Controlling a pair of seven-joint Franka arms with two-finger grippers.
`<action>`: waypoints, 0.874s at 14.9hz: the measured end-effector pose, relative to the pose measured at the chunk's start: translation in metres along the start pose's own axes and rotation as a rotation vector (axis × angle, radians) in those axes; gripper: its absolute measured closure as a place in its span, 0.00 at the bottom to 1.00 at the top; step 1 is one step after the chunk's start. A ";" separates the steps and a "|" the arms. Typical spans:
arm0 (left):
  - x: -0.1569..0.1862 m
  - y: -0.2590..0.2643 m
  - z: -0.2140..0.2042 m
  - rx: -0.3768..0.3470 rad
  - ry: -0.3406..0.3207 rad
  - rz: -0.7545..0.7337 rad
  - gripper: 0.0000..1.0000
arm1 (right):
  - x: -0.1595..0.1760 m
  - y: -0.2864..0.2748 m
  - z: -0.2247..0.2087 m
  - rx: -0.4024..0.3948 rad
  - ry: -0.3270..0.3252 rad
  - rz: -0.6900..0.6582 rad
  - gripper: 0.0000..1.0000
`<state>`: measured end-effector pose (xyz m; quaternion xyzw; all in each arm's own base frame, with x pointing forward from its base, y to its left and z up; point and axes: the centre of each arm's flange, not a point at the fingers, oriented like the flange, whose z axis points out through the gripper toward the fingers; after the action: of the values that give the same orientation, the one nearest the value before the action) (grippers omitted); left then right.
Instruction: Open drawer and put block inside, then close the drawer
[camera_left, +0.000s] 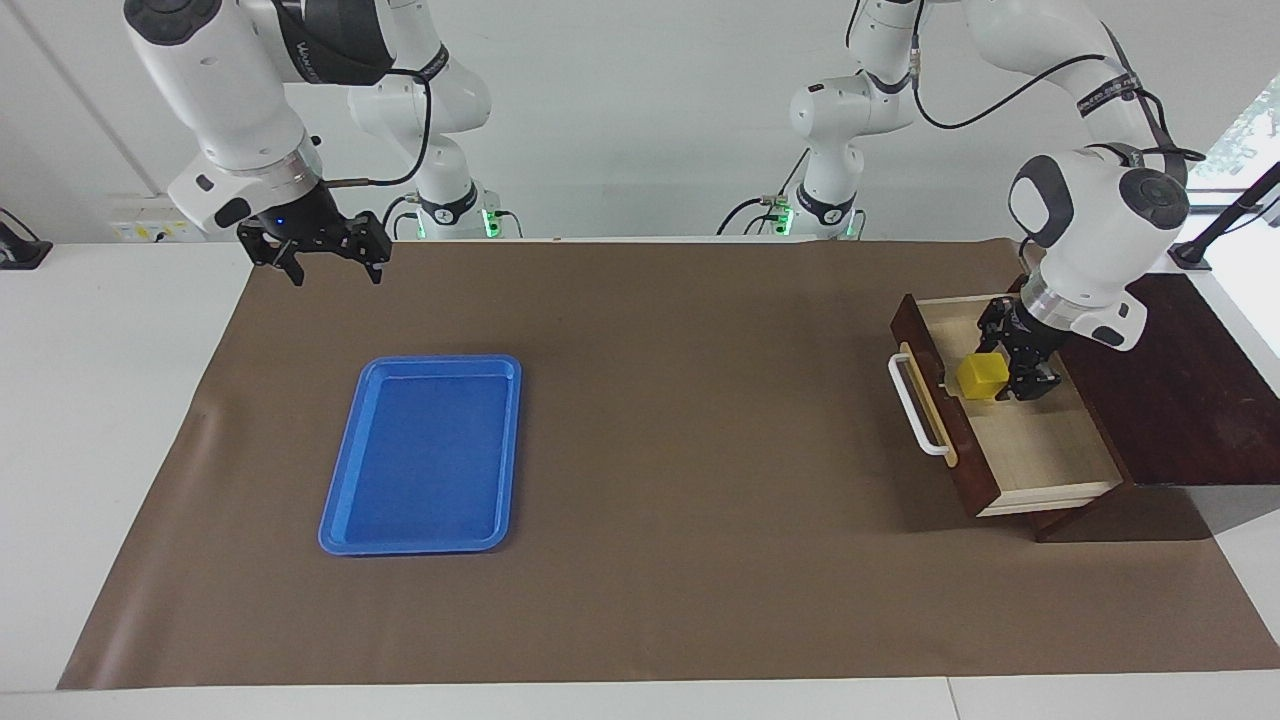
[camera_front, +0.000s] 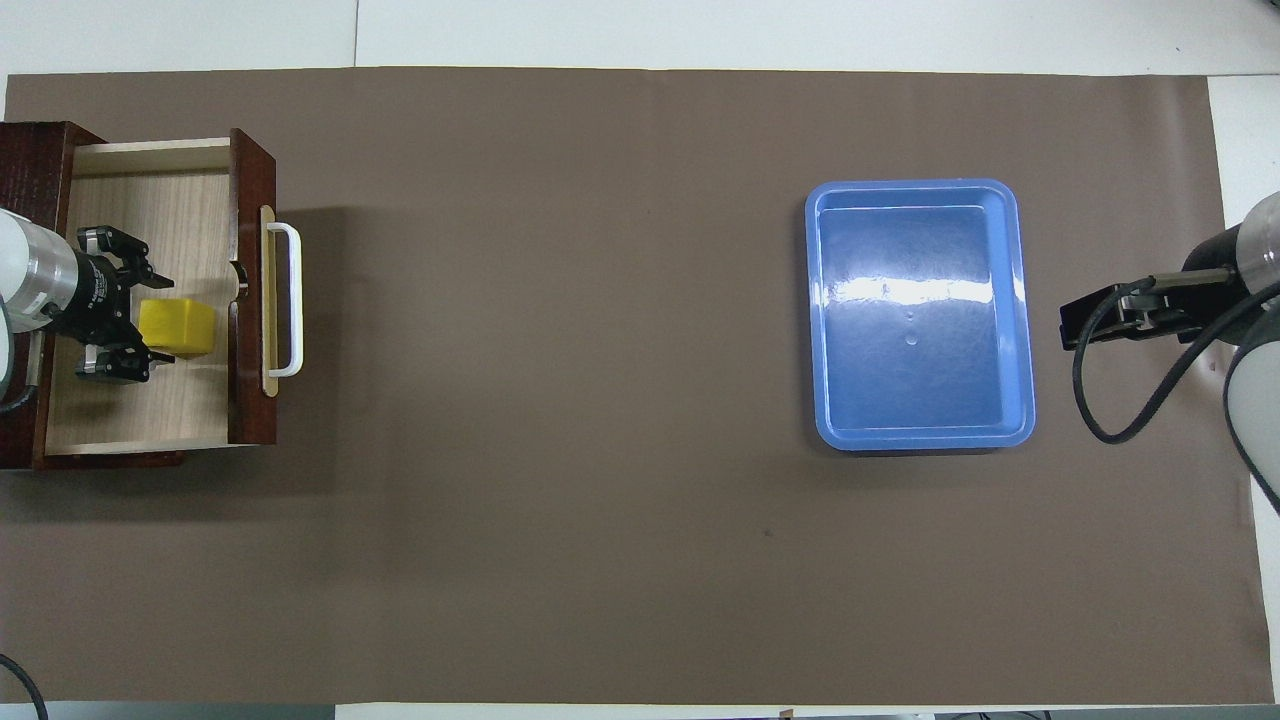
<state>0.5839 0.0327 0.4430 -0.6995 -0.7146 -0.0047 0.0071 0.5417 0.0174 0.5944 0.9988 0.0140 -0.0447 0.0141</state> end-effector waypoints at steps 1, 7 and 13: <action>0.000 0.002 -0.007 -0.010 0.000 0.001 0.00 | -0.001 0.000 0.001 0.000 -0.007 0.000 0.00; -0.058 0.006 -0.075 -0.052 -0.012 0.016 0.00 | -0.002 -0.001 0.002 0.001 -0.022 -0.001 0.00; -0.149 -0.009 -0.055 -0.019 -0.007 -0.022 0.00 | -0.002 -0.001 0.002 0.001 -0.022 -0.016 0.00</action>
<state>0.5781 -0.1173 0.4953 -0.6918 -0.7220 -0.0091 -0.0021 0.5391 0.0185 0.5927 0.9981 0.0216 -0.0557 0.0136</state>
